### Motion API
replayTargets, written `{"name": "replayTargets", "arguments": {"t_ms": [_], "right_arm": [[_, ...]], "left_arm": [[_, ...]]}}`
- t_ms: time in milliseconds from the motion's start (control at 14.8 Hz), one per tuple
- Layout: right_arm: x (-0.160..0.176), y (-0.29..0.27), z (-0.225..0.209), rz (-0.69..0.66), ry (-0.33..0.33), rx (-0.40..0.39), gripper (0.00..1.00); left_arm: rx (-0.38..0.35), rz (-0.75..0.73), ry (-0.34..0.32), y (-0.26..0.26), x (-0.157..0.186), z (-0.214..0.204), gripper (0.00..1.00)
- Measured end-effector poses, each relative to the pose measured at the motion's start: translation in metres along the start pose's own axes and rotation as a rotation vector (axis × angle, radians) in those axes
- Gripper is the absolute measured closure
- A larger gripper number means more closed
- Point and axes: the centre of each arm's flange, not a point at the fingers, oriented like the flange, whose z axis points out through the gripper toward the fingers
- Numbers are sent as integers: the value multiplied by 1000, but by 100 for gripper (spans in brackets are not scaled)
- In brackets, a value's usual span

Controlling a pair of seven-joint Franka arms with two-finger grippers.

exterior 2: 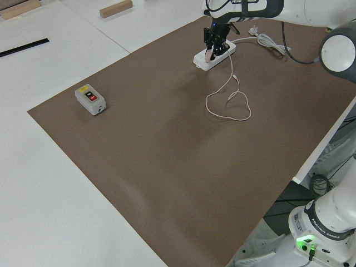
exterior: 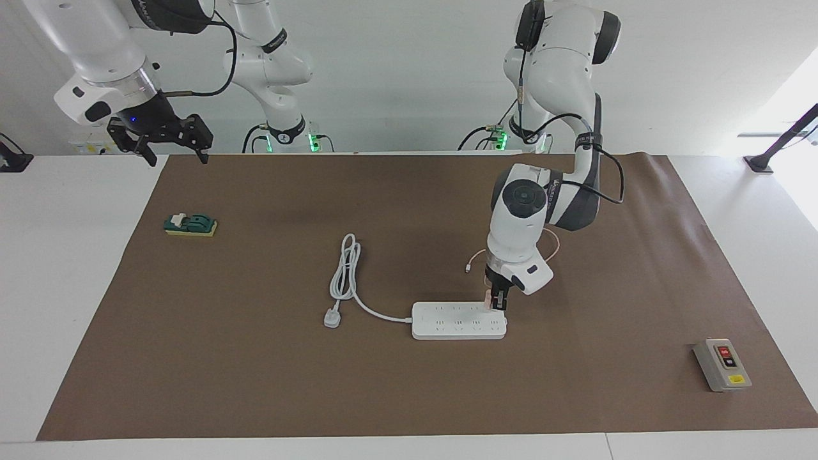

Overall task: Plug charger into power strip
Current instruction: 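Press the pink charger further into the strip socket with the left gripper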

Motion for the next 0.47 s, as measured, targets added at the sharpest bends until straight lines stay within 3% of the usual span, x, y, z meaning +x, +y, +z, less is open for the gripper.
{"name": "replayTargets", "arguments": {"t_ms": [472], "right_arm": [[0,0,0,0,0,0,0]], "left_arm": [[2,-61,1,0,0,4,68]]}}
